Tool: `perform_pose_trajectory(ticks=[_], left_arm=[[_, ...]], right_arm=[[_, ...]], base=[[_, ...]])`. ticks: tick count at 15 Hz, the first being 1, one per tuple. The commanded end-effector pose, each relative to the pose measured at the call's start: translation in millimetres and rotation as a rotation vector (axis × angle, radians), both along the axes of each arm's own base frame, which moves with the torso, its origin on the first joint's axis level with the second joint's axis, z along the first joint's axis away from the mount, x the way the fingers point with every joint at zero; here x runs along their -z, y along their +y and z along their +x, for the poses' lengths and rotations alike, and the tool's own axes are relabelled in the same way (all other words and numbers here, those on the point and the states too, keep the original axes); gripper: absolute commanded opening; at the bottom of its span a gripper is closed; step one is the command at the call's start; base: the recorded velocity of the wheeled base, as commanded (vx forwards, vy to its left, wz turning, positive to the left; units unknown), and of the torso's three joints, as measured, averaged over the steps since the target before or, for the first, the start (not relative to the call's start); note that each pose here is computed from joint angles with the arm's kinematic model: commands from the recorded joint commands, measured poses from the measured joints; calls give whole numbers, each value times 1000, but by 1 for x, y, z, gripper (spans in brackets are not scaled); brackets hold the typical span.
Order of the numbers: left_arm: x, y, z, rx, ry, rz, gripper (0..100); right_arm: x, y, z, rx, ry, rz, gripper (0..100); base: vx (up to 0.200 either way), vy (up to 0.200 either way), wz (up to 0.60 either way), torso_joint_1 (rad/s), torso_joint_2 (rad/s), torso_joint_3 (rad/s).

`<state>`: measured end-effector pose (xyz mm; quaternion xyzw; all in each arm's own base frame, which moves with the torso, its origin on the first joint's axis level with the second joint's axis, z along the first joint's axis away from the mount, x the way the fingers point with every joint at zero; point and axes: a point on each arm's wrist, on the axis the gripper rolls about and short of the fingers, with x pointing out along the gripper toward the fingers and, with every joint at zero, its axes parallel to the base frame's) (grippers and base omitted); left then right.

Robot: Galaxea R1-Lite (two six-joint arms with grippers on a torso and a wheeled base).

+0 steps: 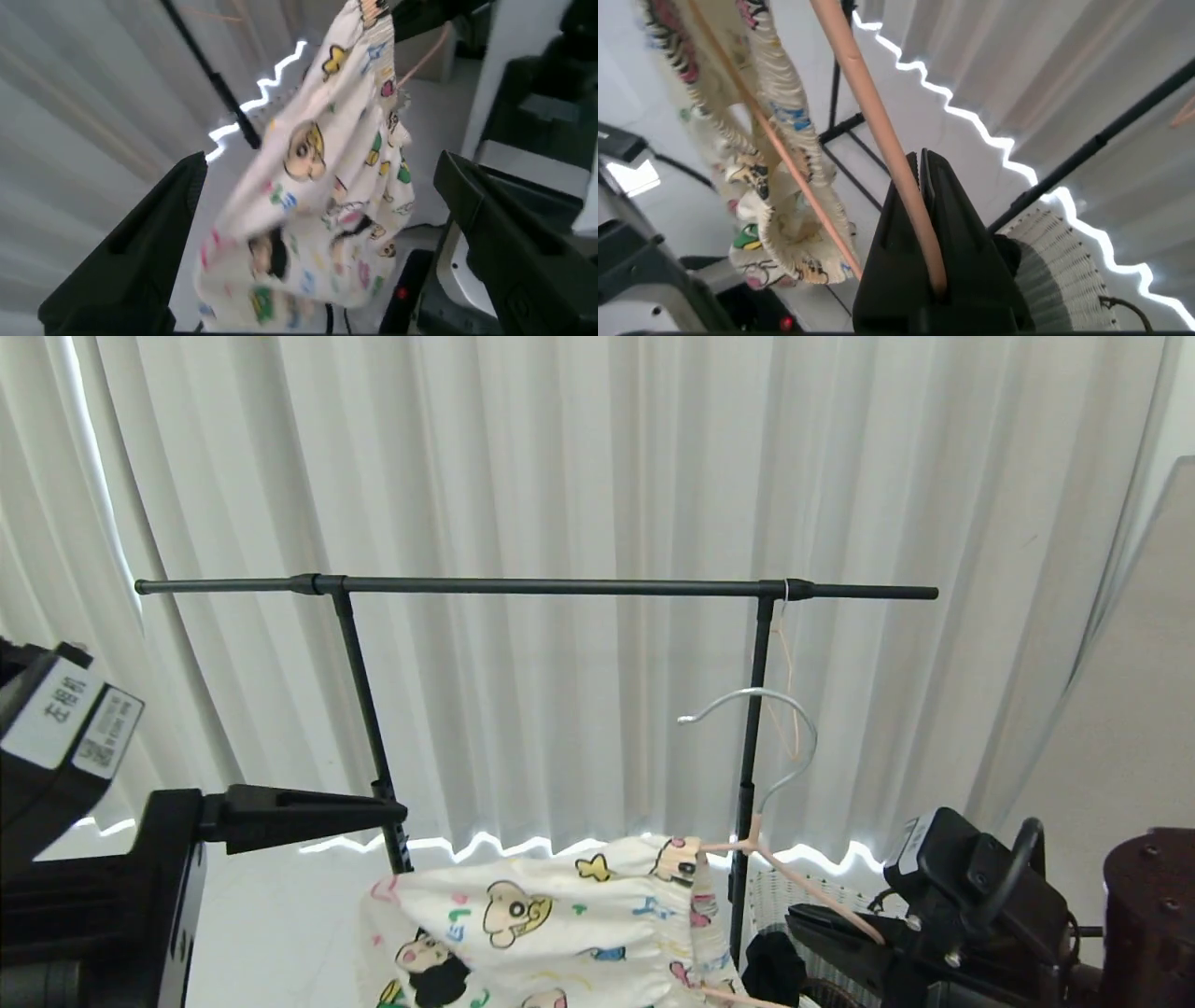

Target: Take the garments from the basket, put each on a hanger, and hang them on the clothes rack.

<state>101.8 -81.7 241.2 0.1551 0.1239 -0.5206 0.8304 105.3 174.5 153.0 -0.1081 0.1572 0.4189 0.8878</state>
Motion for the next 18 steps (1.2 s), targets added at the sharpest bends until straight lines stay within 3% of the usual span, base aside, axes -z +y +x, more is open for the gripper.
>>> perform_pose_trajectory(ticks=[1,3,9,18], left_arm=[[8,-10,6,98,54,10,100],[22,-18,3,188,103,35,100],[39,-33,22,175,174,110,100],[46,-38,26,164,195,147,100]], right_arm=[[2,3,-8,-41,2,-8,0],[4,7,-13,-72,6,-16,0],[4,14,-21,-124,2,-22,0],[-4,19,-20,-127,-12,9,0]], base=[[0,0,0,0,0,0],[0,0,0,0,0,0],[0,0,0,0,0,0],[0,0,0,0,0,0]])
